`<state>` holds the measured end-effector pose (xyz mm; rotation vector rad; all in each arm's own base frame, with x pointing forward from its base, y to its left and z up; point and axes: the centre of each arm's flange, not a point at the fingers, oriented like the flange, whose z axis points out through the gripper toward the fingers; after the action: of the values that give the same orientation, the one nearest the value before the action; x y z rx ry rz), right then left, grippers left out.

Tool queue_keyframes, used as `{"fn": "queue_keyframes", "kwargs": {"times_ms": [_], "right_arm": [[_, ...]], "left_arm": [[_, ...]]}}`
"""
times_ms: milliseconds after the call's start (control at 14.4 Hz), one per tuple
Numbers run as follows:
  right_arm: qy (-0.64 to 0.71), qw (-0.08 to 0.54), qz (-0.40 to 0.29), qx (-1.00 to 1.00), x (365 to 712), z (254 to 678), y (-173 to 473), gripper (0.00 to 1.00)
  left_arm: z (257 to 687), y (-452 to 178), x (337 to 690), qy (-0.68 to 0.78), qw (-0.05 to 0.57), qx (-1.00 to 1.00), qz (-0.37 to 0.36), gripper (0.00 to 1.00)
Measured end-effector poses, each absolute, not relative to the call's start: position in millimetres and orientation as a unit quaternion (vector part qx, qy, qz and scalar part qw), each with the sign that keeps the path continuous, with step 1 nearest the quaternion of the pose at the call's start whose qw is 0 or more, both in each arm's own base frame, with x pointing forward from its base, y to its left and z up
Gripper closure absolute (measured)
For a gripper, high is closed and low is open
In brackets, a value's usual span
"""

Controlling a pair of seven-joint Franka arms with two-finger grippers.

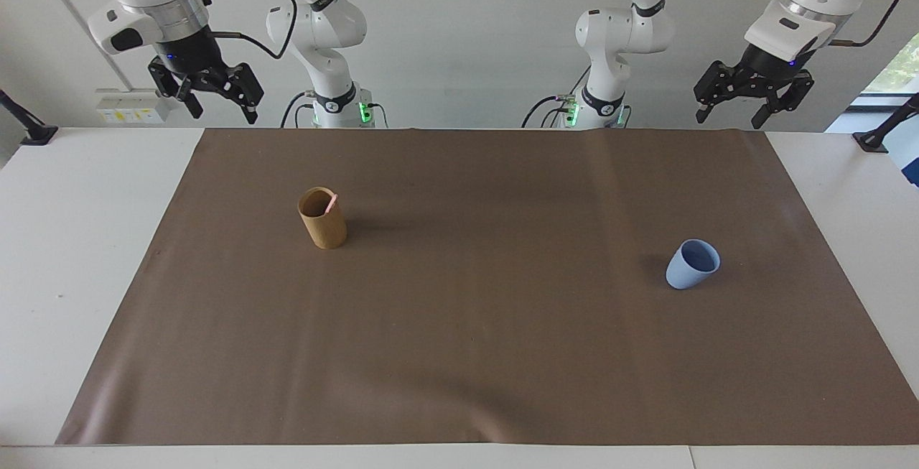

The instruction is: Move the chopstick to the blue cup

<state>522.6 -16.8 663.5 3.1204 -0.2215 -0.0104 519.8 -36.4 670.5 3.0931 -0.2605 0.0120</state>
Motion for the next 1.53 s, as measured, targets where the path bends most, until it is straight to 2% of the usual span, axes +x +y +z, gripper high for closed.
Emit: {"fn": "queue_keyframes", "kwargs": {"times_ms": [1527], "right_arm": [[-0.07, 0.007, -0.008, 0.997, 521.7, 658.9, -15.8, 0.0]], "left_arm": [[670.5, -36.4, 519.8, -0.084, 0.019, 0.996, 0.004, 0.0]]}}
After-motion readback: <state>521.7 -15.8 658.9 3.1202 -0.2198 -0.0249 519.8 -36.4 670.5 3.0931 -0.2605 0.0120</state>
